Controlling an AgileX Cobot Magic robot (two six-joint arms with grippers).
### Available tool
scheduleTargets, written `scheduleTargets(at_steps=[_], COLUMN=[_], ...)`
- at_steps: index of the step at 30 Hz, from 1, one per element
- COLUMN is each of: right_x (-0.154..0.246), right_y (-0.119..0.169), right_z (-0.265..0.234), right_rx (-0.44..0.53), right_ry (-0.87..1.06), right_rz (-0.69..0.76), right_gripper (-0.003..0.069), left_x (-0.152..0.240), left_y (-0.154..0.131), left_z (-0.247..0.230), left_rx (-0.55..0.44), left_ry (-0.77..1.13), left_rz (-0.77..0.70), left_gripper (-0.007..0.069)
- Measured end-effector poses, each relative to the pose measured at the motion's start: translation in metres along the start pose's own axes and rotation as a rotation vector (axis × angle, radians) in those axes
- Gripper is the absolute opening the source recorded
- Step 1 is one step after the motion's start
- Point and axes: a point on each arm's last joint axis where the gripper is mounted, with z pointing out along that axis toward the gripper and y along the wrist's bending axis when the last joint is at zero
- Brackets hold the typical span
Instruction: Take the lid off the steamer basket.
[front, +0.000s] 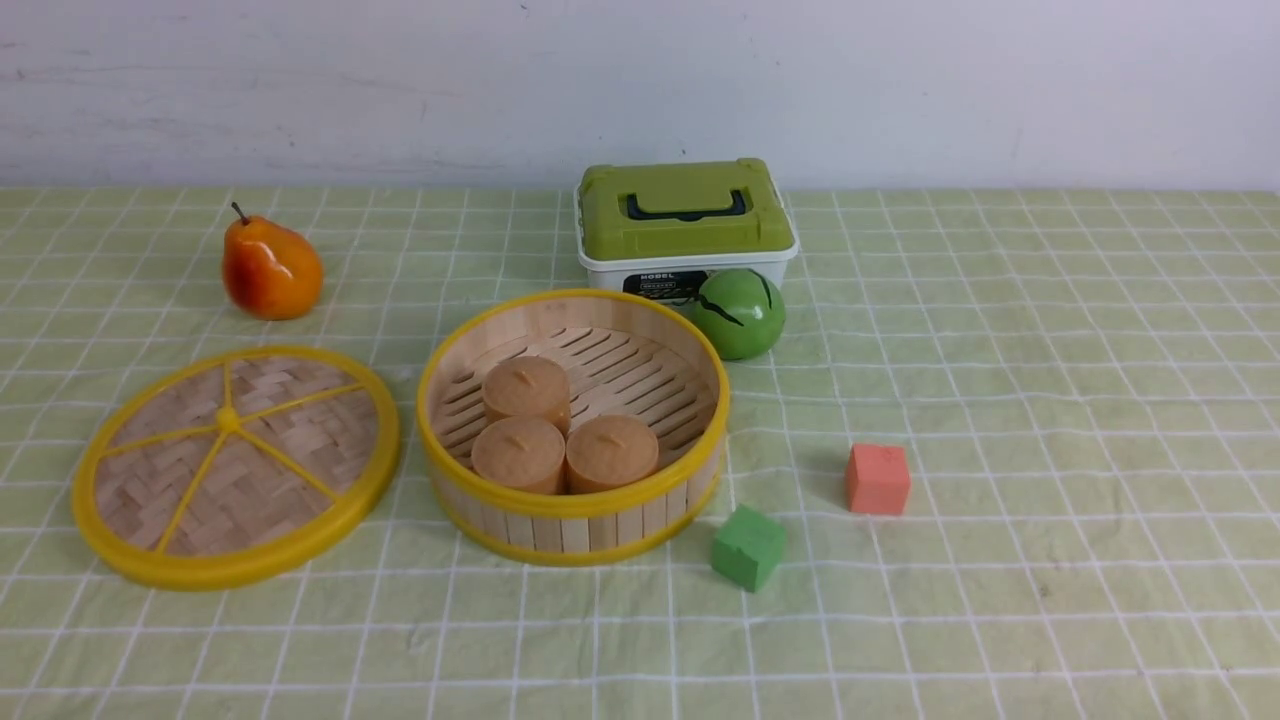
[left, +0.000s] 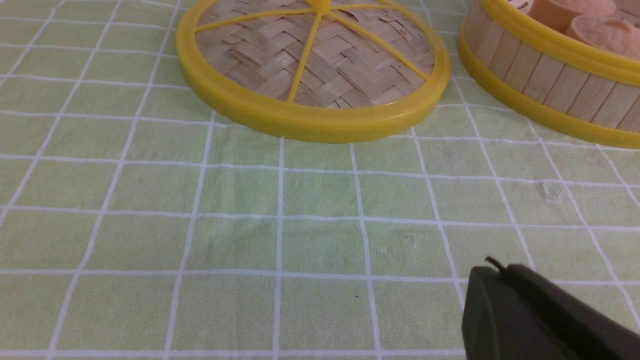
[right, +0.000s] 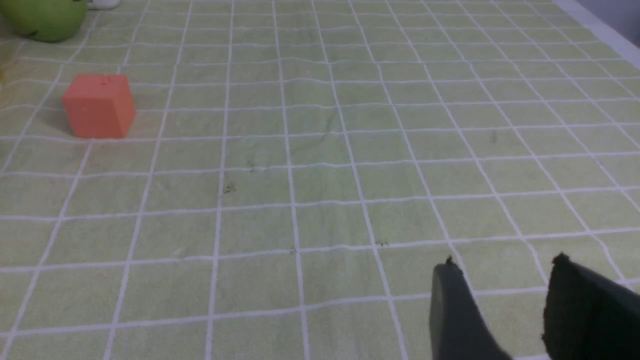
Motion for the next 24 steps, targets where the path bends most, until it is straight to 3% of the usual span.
scheduleTargets(at_steps=[24], right_x=[0.0000], right_y=[0.0000], right_z=[0.0000], right_rx=[0.000], right_ry=[0.000], right_rz=[0.000], right_gripper=[0.0241], left_x=[0.0000], left_y=[0.0000], left_z=[0.0000], left_rx=[0.000], left_ry=[0.000], left_rz=[0.000], left_gripper=[-0.0001])
